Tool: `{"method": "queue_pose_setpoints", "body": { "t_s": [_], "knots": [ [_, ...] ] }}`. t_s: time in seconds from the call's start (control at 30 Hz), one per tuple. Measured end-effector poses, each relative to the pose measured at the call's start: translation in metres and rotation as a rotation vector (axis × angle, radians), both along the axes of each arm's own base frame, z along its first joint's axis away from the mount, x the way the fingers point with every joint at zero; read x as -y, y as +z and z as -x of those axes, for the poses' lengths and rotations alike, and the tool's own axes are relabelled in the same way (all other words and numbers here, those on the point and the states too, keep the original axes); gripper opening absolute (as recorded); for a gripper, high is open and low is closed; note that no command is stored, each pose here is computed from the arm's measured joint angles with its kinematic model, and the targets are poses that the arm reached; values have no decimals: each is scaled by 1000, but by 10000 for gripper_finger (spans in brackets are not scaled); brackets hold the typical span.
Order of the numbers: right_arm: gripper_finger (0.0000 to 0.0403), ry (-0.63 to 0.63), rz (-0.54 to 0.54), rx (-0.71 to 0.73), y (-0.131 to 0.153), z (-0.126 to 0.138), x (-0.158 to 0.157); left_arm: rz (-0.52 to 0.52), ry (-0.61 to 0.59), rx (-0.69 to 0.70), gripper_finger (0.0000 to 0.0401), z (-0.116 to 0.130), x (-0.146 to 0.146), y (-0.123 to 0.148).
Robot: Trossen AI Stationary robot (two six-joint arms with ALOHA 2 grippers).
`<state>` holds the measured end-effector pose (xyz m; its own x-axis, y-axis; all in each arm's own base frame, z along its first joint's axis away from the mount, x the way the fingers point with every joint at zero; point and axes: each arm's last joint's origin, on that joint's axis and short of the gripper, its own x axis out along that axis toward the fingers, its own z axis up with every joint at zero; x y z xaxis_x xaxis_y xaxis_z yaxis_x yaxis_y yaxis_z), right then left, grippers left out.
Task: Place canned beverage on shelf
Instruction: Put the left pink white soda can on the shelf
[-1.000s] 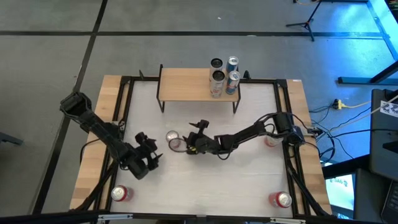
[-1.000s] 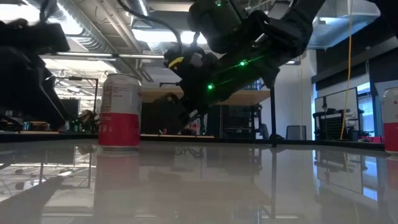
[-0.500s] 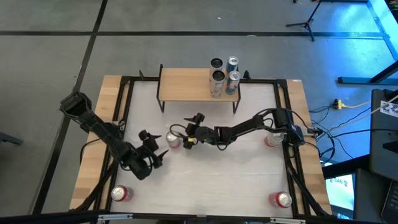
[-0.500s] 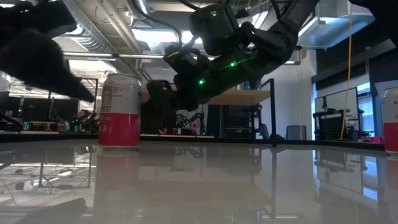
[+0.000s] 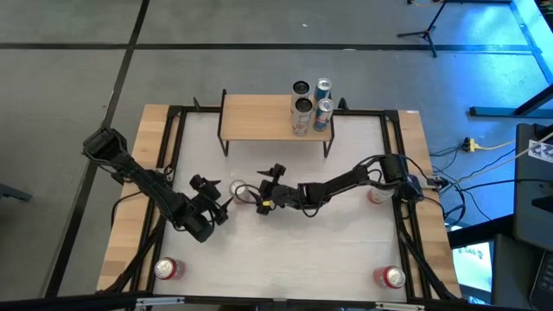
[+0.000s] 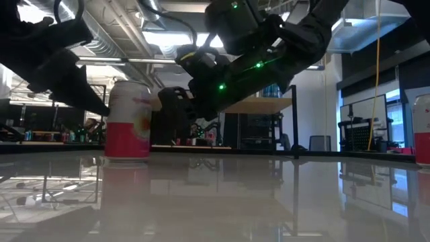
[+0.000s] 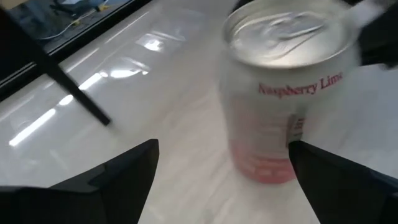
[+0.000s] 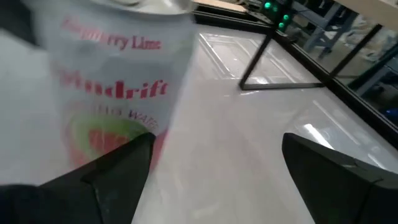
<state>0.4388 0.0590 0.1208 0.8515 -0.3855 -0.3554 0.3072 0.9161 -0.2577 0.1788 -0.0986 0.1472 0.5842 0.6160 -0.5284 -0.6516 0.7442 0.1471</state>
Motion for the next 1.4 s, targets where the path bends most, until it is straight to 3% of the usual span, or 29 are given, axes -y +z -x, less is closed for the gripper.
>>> {"method": "queue_pose_setpoints", "body": {
  "t_s": [0.33, 0.57, 0.73, 0.93, 1.07, 1.23, 1.4],
  "knots": [
    [363, 186, -50, 21, 12, -6, -29, -21, 35, -7, 362, 4, -4, -1],
    [363, 197, 2, -117, 22, 1, -39, 59, -10, -84, 362, 3, 0, 2],
    [363, 248, 33, -229, 46, 21, -60, 80, -100, -122, 362, -11, 13, 25],
    [363, 212, 53, -352, 48, 49, -89, 114, -187, -120, 362, -22, 33, 67],
    [363, 193, 50, -341, 33, 68, -109, 105, -206, -83, 362, -28, 38, 84],
    [363, 214, -45, -187, 11, 88, -123, 64, -112, -34, 362, -40, 23, 88],
    [363, 226, -114, -96, -9, 105, -116, 144, -102, -105, 362, -50, 7, 86]
  ]
}}
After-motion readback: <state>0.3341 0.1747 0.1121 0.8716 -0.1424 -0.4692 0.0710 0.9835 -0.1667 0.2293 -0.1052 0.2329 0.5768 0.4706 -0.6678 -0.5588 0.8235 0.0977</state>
